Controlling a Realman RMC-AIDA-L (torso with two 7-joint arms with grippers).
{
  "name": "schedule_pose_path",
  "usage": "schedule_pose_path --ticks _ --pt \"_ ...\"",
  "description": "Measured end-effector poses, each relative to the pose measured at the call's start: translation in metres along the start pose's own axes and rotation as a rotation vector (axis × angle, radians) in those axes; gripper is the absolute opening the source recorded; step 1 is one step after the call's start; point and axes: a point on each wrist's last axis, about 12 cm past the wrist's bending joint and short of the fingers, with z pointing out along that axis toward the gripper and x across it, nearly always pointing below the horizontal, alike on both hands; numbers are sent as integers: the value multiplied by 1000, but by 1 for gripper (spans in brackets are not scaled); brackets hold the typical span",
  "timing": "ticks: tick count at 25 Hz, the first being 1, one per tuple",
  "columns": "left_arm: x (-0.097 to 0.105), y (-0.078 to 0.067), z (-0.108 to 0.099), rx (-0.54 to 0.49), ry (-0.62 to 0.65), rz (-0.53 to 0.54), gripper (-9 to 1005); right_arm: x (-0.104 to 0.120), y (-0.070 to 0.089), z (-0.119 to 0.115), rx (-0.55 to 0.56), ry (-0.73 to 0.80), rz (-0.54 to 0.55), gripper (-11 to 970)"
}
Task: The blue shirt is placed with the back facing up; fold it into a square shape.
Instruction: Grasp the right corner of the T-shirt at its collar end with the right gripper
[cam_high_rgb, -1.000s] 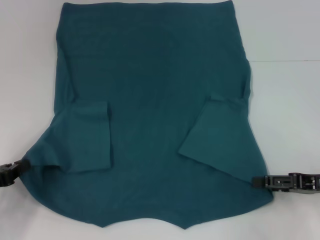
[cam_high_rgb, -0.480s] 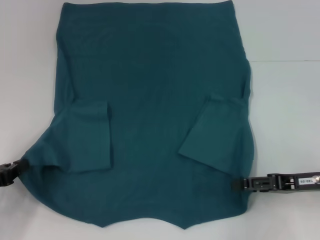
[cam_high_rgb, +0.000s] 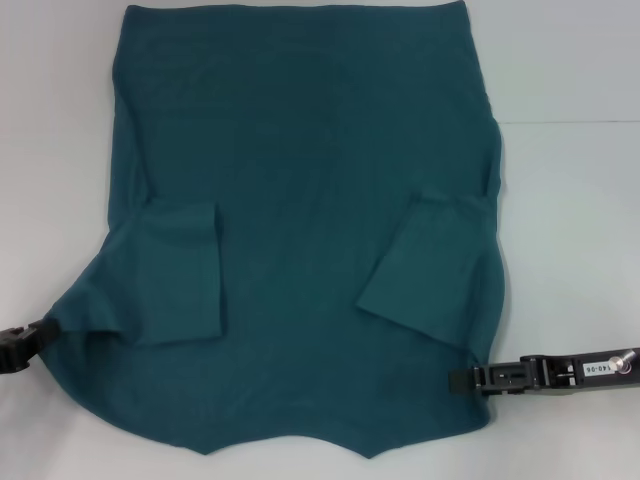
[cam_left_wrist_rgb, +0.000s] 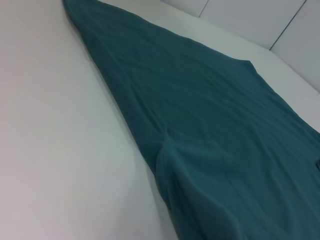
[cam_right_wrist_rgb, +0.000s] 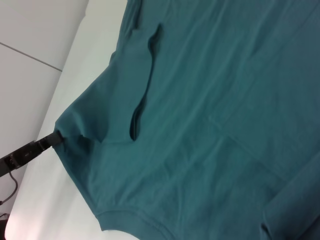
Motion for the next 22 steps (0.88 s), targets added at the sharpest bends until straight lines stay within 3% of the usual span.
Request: schedule_pose_path --ticks 8,22 --pt "-2 -1 1 4 -5 3 17 5 0 2 -18 -1 27 836" --pt "-8 -3 6 16 -3 17 19 15 -14 -15 -1 -124 104 828"
